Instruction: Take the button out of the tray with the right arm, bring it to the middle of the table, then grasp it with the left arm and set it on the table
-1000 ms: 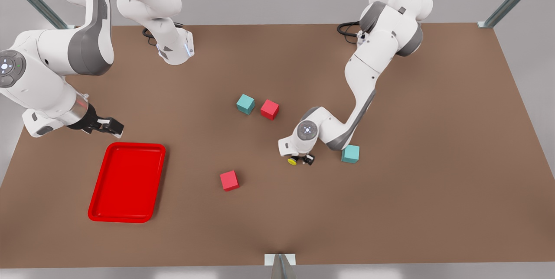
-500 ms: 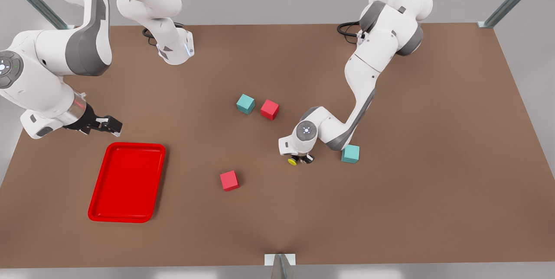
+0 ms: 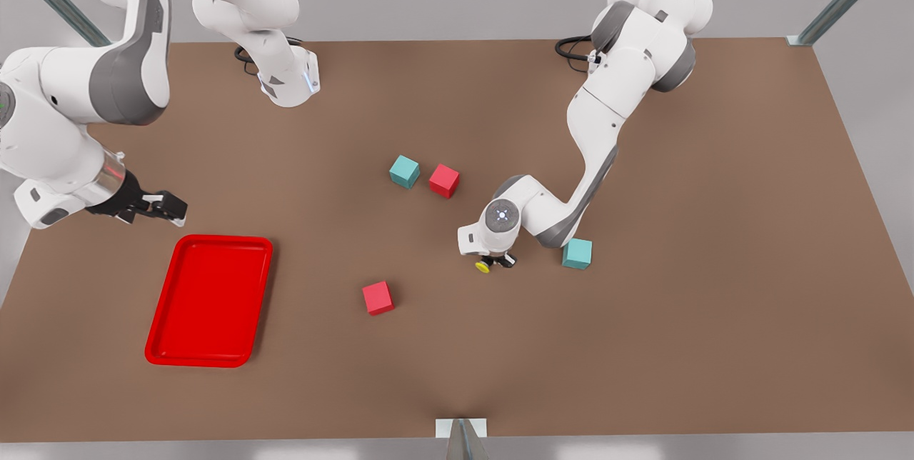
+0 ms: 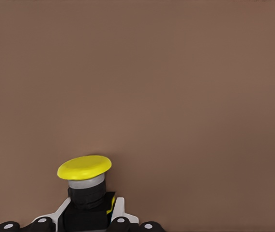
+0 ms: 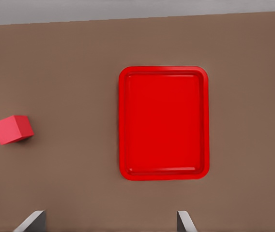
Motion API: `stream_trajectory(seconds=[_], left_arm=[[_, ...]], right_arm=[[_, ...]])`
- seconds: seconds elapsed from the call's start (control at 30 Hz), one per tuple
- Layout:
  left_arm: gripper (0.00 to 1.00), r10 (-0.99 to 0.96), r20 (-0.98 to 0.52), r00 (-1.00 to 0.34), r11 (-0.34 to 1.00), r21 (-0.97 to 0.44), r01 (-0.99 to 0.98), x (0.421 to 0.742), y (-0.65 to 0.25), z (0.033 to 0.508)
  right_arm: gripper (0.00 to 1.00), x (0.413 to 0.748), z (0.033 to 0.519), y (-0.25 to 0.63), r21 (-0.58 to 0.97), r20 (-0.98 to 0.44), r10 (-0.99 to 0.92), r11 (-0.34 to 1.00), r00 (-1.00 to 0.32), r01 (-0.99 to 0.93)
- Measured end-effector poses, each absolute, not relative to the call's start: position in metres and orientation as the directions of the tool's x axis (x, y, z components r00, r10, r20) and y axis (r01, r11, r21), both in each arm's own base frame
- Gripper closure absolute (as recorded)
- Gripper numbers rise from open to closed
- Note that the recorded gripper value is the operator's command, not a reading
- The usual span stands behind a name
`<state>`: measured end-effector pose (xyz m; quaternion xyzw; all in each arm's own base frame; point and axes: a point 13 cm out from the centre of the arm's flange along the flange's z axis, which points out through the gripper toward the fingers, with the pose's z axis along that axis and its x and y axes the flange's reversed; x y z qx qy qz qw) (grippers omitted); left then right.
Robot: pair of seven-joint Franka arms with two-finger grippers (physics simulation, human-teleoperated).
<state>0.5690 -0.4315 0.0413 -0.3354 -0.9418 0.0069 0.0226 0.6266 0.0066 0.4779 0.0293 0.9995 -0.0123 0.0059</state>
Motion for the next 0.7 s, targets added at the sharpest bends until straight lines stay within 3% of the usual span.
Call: stream_trajectory(seconds=[0.27,0.47,0.57,0.7], left_arm=[[0.57,0.605,0.045,-0.795,0.796,-0.016,0.605,0.583,-0.430,0.066],[0.56,0.476,0.070,-0.877,0.878,0.023,0.479,0.581,-0.428,0.082],[0.56,0.340,0.007,-0.940,0.933,0.122,0.339,0.597,-0.432,0.099],[0.56,0.131,-0.213,-0.968,0.935,0.352,0.049,0.636,-0.407,0.126]], right_arm=[[0.00,0.626,0.477,0.017,-0.020,-0.010,0.033,0.999,-0.999,0.034],[0.00,0.626,0.477,0.012,-0.021,-0.009,0.035,0.999,-0.999,0.036],[0.00,0.626,0.477,0.009,-0.021,-0.009,0.038,0.999,-0.999,0.038],[0.00,0.626,0.478,0.006,-0.023,-0.010,0.040,0.999,-0.999,0.040]])
